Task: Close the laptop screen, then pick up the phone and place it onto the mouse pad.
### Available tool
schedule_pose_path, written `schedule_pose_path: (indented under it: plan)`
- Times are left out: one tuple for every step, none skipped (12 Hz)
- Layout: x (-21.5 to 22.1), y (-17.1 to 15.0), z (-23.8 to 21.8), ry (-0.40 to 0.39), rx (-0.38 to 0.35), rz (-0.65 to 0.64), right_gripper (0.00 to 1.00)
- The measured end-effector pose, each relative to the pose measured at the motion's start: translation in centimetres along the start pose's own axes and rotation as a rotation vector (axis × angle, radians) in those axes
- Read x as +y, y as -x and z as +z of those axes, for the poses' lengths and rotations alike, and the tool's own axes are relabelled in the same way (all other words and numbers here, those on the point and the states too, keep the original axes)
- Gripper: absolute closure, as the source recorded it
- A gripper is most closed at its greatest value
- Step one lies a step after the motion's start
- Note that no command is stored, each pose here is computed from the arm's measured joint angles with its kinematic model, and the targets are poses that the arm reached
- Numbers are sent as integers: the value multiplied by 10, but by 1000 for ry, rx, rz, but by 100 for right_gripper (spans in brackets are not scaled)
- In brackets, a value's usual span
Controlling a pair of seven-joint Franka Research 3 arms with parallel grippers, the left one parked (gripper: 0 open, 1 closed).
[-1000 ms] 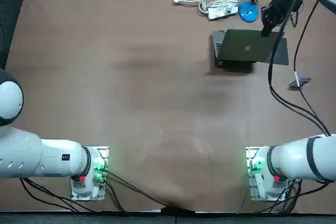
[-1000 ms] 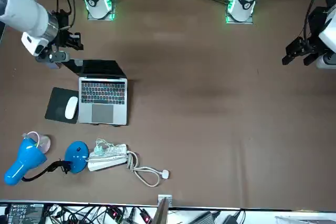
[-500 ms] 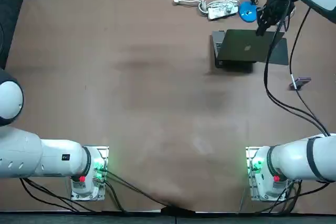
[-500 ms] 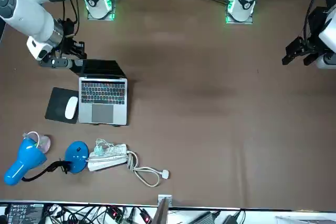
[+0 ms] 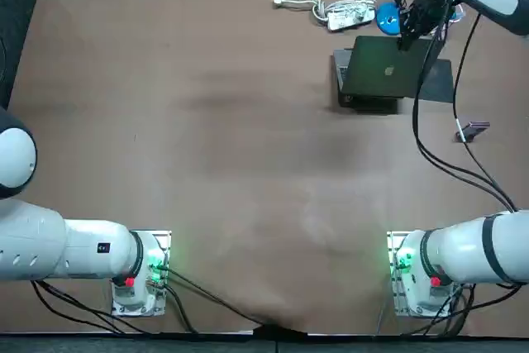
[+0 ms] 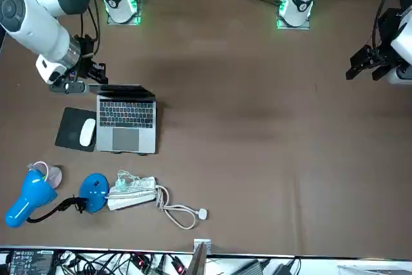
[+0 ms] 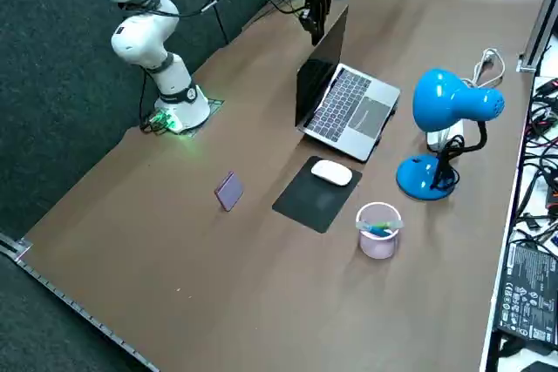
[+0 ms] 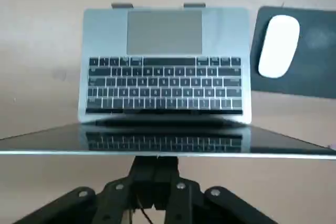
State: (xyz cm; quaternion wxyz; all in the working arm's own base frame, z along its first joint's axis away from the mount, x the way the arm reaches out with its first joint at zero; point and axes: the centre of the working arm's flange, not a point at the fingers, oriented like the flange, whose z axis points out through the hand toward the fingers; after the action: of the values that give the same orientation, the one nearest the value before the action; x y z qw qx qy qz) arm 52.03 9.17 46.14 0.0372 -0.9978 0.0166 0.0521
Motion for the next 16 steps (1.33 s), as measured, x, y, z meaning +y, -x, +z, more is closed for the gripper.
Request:
schedule_pose_path:
  plan:
    - [-1, -6, 5, -1, 15, 0, 98]
    - [-3, -12, 13, -2, 27, -1, 98]
    - [-6, -19, 22, -2, 41, -4, 98]
    - [-9, -26, 33, -1, 52, -7, 98]
    - [-11, -33, 44, 0, 58, -7, 98]
    - [-11, -39, 55, 2, 57, -6, 98]
    - [-11, -46, 66, 5, 50, -4, 98]
    - [-12, -54, 76, 9, 41, -3, 98]
    - [-13, -61, 85, 12, 32, -2, 98]
    - [-13, -69, 93, 16, 23, -3, 98]
    - [-14, -75, 99, 18, 18, -8, 98]
    - [-14, -80, 102, 19, 16, -19, 98]
    - [-13, -83, 105, 20, 17, -29, 98]
    - [-13, -86, 107, 20, 22, -43, 98]
    - [-12, -89, 108, 19, 33, -57, 98]
    - [-11, -92, 110, 19, 42, -64, 98]
